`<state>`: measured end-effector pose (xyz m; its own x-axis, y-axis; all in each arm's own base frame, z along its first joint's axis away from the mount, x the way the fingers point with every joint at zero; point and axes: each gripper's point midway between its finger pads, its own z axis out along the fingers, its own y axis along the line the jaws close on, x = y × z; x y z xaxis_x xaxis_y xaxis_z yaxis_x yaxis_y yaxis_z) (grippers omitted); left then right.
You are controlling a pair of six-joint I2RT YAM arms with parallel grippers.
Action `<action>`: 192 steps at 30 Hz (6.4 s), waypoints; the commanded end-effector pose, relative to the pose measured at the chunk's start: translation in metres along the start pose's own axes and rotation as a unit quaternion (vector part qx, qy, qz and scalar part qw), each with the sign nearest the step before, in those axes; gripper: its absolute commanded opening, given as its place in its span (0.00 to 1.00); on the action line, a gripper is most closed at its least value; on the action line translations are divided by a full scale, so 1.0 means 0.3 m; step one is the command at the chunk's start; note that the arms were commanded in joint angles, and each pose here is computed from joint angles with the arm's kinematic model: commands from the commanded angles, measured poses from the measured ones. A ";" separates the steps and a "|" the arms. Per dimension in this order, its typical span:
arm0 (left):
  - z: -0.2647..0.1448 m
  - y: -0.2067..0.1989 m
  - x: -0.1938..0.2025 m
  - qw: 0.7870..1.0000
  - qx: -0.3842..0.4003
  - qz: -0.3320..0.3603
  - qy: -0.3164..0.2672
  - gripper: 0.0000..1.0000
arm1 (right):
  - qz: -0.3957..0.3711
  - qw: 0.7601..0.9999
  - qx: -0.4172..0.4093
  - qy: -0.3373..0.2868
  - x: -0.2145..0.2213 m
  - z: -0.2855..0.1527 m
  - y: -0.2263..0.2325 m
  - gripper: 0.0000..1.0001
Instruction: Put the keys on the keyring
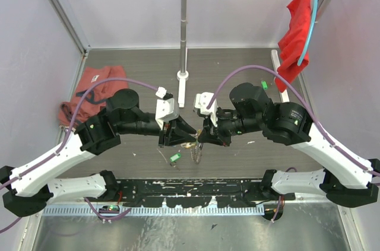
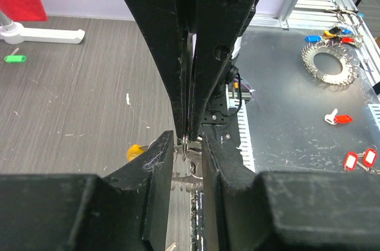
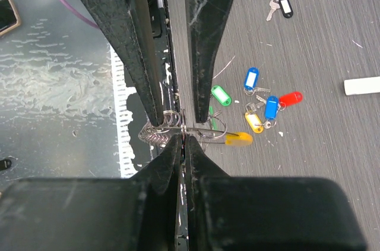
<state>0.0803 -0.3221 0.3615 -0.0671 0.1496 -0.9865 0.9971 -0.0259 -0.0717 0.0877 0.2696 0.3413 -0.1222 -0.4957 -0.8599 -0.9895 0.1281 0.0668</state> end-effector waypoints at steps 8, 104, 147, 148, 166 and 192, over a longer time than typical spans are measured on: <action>-0.002 -0.009 -0.026 1.000 0.010 0.009 0.000 0.33 | -0.026 0.998 -0.013 -0.050 -0.090 -0.030 0.024 0.01; -0.097 -0.015 -0.173 0.988 -0.045 -0.008 -0.146 0.00 | 0.063 0.960 0.027 -0.273 -0.226 -0.104 0.016 0.24; -0.109 -0.015 -0.179 0.988 -0.050 -0.004 -0.149 0.00 | 0.072 0.970 -0.003 -0.233 -0.190 -0.044 0.037 0.23; -0.107 -0.016 -0.177 0.988 -0.049 -0.004 -0.149 0.00 | 0.068 0.969 0.001 -0.238 -0.195 -0.051 0.033 0.25; -0.120 -0.065 -0.244 0.983 -0.013 -0.005 -0.184 0.00 | -0.045 0.943 -0.002 -0.330 -0.292 -0.143 0.065 0.30; -0.117 -0.079 -0.254 0.981 0.001 -0.007 -0.193 0.00 | -0.047 0.946 -0.045 -0.317 -0.296 -0.083 0.092 0.18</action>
<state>0.0671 -0.3016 0.4298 -0.1132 -0.1822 -0.9767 0.9935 -0.0107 -0.1131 0.0726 0.2944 0.4133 -0.0245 0.0538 -0.9983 -0.9989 0.0397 0.0267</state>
